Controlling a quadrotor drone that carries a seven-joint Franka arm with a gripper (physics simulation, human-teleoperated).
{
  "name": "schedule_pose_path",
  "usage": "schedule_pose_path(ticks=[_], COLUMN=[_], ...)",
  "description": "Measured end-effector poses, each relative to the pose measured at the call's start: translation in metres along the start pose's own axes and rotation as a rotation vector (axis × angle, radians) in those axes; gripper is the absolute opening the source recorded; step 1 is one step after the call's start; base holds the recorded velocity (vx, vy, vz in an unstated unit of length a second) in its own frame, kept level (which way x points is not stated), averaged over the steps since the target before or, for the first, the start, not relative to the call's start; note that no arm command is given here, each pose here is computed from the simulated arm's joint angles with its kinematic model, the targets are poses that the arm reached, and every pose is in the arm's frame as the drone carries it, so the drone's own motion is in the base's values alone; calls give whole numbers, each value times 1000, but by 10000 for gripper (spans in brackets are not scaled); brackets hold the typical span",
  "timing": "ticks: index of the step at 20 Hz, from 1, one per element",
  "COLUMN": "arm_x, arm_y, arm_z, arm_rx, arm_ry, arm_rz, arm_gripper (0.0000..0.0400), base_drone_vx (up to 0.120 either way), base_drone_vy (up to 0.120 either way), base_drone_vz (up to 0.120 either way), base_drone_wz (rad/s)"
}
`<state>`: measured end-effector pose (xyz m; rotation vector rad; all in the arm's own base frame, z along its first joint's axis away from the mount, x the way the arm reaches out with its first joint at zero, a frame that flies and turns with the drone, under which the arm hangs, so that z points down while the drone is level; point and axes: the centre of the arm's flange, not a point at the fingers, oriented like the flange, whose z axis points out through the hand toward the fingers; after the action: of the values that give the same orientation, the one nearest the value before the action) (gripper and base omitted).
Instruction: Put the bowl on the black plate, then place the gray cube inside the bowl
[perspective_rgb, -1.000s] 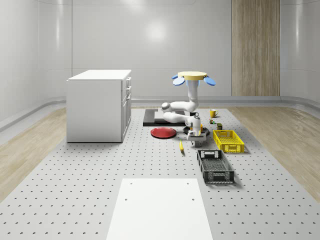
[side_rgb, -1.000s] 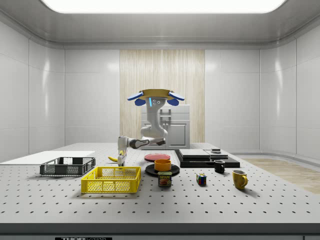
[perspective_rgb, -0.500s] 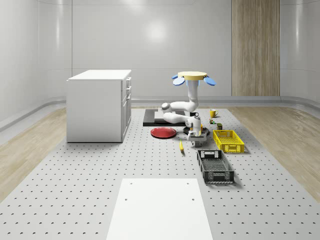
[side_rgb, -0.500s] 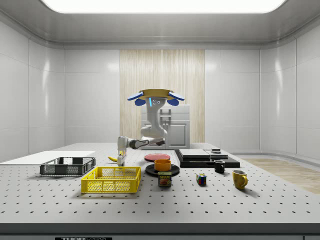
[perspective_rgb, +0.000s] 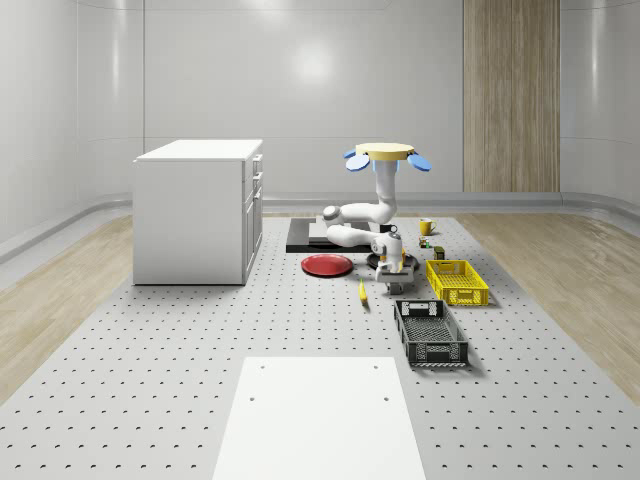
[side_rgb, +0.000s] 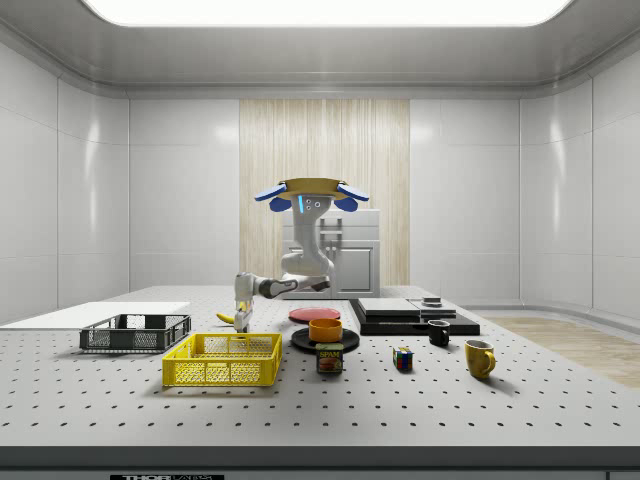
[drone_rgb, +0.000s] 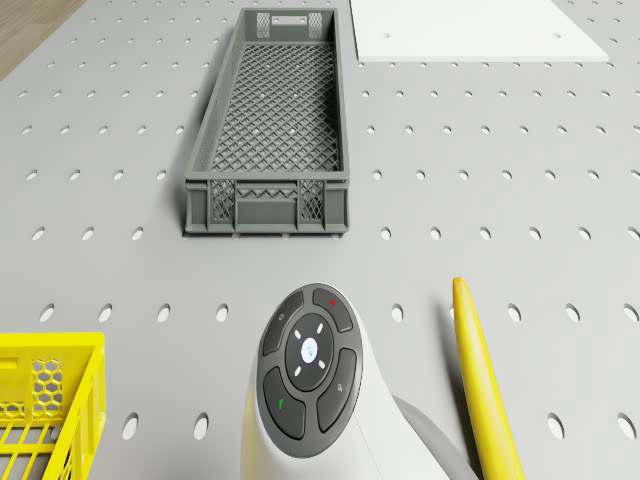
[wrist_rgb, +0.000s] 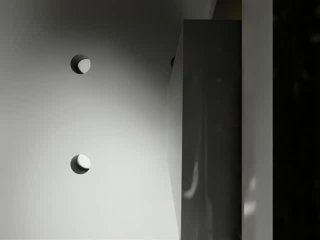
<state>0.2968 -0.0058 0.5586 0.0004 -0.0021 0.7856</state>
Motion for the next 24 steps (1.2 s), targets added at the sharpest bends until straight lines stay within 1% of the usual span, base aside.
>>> schedule_pose_path(ticks=[3,4,8,12,13,15,16,24], arm_x=[0,0,0,0,0,0,0,0], arm_y=[0,0,0,0,0,0,0,0], arm_z=[-6,-9,-20,-26,-27,-28,-28,-30], arm_rx=[0,0,0,0,0,0,0,0], arm_ry=[0,0,0,0,0,0,0,0], arm_rz=[0,0,0,0,0,0,-1,-1], arm_gripper=[256,255,252,251,251,251,251,251], base_drone_vx=[0,0,0,0,-40,-120,-80,-115], base_drone_vy=[0,0,0,0,80,120,40,0], base_drone_vz=[0,80,120,120,120,120,0,0], base_drone_wz=[0,0,0,0,0,0,0,0])
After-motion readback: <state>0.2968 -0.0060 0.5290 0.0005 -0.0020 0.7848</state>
